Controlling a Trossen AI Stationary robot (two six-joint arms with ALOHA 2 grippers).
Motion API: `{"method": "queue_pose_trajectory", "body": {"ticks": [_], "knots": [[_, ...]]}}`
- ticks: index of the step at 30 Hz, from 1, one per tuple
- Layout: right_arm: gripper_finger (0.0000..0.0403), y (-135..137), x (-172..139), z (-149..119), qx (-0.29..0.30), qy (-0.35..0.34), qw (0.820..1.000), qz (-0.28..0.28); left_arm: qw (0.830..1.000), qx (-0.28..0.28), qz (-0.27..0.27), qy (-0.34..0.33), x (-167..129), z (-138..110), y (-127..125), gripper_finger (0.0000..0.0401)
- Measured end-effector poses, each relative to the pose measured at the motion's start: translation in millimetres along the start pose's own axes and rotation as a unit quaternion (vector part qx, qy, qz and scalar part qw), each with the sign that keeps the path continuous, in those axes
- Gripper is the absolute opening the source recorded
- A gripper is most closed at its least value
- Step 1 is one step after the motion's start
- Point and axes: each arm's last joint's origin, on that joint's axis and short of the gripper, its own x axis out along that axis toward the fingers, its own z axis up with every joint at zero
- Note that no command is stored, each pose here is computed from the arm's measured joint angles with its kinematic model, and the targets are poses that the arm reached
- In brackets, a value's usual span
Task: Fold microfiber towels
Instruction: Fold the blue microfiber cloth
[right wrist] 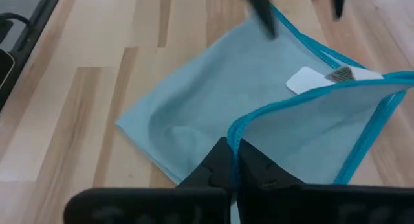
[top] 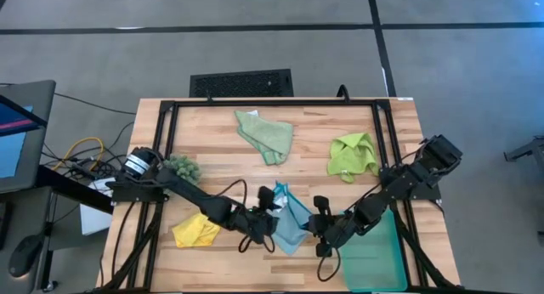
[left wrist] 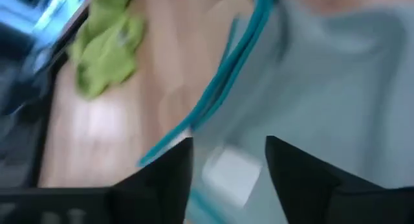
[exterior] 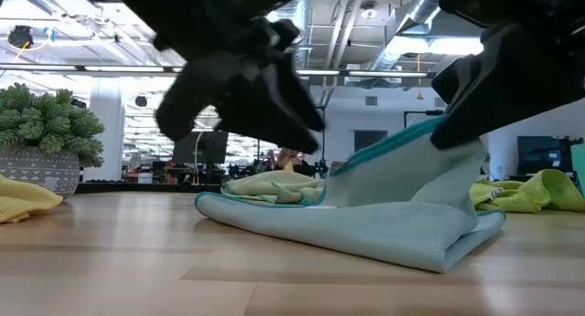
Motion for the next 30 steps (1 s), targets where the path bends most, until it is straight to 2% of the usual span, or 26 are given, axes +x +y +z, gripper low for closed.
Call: {"method": "queue_pose_trajectory", "body": {"ticks": [2,5,9,14,17,21,24,30], "knots": [[0.0030,0,0,0,0.000,0.000,1.000,0.000,1.000,0.023,-0.007,-0.017,9,-2,-1,0.0211],[0.0030,0,0,0,0.000,0.001,1.000,-0.001,0.998,0.043,0.012,-0.048,23,0,-4,0.0224],[0.0022,0,0,-1,-0.001,0.003,1.000,-0.001,0.993,0.040,0.010,-0.111,31,8,-5,0.0223],[0.0021,-1,0,0,-0.001,0.002,1.000,-0.003,0.989,0.073,-0.015,-0.128,34,10,-5,0.0220],[0.0028,-1,0,0,-0.001,0.002,1.000,-0.003,0.988,0.061,-0.041,-0.134,39,7,1,0.0220],[0.0030,-1,0,0,-0.001,0.002,1.000,-0.003,0.985,0.004,-0.093,-0.147,47,2,14,0.0220],[0.0025,-1,0,0,-0.001,0.002,1.000,-0.003,0.984,-0.028,-0.099,-0.144,50,-1,19,0.0220],[0.0023,-1,0,0,-0.004,0.002,1.000,-0.003,0.981,-0.025,-0.135,-0.140,51,-4,17,0.0219]]}}
